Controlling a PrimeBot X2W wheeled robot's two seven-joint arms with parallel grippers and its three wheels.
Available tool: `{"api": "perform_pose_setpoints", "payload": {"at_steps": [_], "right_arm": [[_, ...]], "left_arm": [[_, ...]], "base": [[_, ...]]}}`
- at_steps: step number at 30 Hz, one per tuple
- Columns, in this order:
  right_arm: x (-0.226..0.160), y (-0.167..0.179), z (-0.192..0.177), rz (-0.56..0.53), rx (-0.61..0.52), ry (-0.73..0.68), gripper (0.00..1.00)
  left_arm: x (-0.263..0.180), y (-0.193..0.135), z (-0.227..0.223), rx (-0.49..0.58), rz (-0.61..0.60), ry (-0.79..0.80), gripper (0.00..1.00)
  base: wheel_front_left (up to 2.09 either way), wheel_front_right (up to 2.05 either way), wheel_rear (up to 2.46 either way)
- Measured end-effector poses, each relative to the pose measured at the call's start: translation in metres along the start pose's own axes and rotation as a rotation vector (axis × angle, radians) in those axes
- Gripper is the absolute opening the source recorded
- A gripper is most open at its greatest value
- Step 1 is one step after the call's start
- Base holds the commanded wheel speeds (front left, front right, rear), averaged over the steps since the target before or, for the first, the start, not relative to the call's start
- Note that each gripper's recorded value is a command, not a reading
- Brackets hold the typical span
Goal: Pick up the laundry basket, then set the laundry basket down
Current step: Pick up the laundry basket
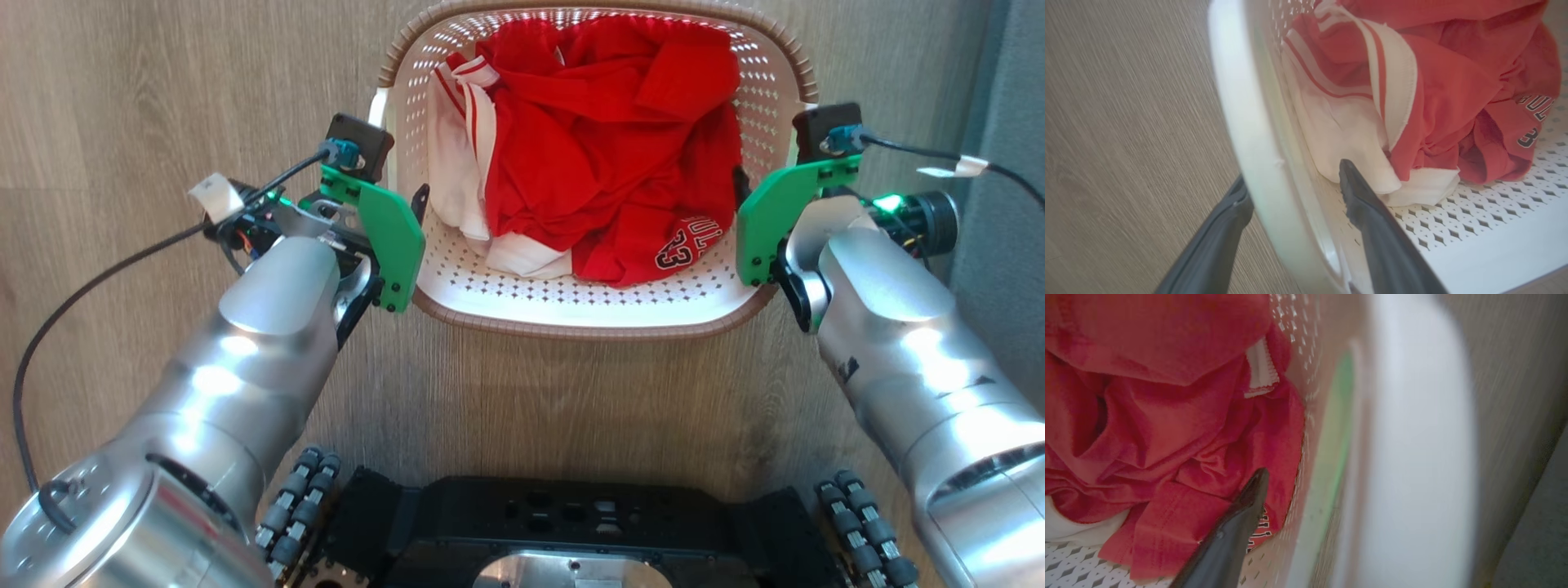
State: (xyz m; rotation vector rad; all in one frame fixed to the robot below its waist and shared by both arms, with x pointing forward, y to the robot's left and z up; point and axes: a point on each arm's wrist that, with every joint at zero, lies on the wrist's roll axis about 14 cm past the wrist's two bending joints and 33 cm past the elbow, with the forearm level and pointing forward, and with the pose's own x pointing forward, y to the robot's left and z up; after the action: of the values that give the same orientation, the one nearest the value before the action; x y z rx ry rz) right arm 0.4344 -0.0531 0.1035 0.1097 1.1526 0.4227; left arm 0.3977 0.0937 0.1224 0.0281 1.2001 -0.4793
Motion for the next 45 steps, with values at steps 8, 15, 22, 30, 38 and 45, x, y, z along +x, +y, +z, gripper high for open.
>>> {"api": "perform_pose_setpoints", "payload": {"at_steps": [8, 15, 22, 30, 38, 45], "right_arm": [[0.005, 0.004, 0.006, 0.008, 0.011, -0.020, 0.00], [0.005, 0.003, 0.006, 0.004, 0.017, -0.019, 0.00], [0.001, 0.005, 0.007, 0.004, 0.000, -0.001, 0.00], [-0.018, 0.012, -0.007, 0.009, -0.036, 0.117, 0.00], [-0.050, 0.026, -0.015, 0.019, -0.052, 0.190, 0.00], [-0.087, 0.041, -0.020, 0.028, -0.073, 0.223, 0.00]], "left_arm": [[0.000, -0.002, -0.001, -0.036, -0.007, 0.016, 0.00], [-0.002, -0.005, -0.002, -0.045, -0.016, 0.020, 0.00], [-0.008, -0.008, 0.001, -0.015, -0.025, 0.018, 0.00], [-0.025, -0.024, -0.005, 0.007, -0.054, 0.071, 0.00], [-0.052, -0.039, -0.013, 0.040, -0.070, 0.145, 0.00], [-0.086, -0.055, -0.024, 0.063, -0.089, 0.196, 0.00]], "base": [[0.00, 0.00, 0.00], [0.00, 0.00, 0.00], [0.00, 0.00, 0.00], [0.00, 0.00, 0.00], [0.00, 0.00, 0.00], [0.00, 0.00, 0.00]]}}
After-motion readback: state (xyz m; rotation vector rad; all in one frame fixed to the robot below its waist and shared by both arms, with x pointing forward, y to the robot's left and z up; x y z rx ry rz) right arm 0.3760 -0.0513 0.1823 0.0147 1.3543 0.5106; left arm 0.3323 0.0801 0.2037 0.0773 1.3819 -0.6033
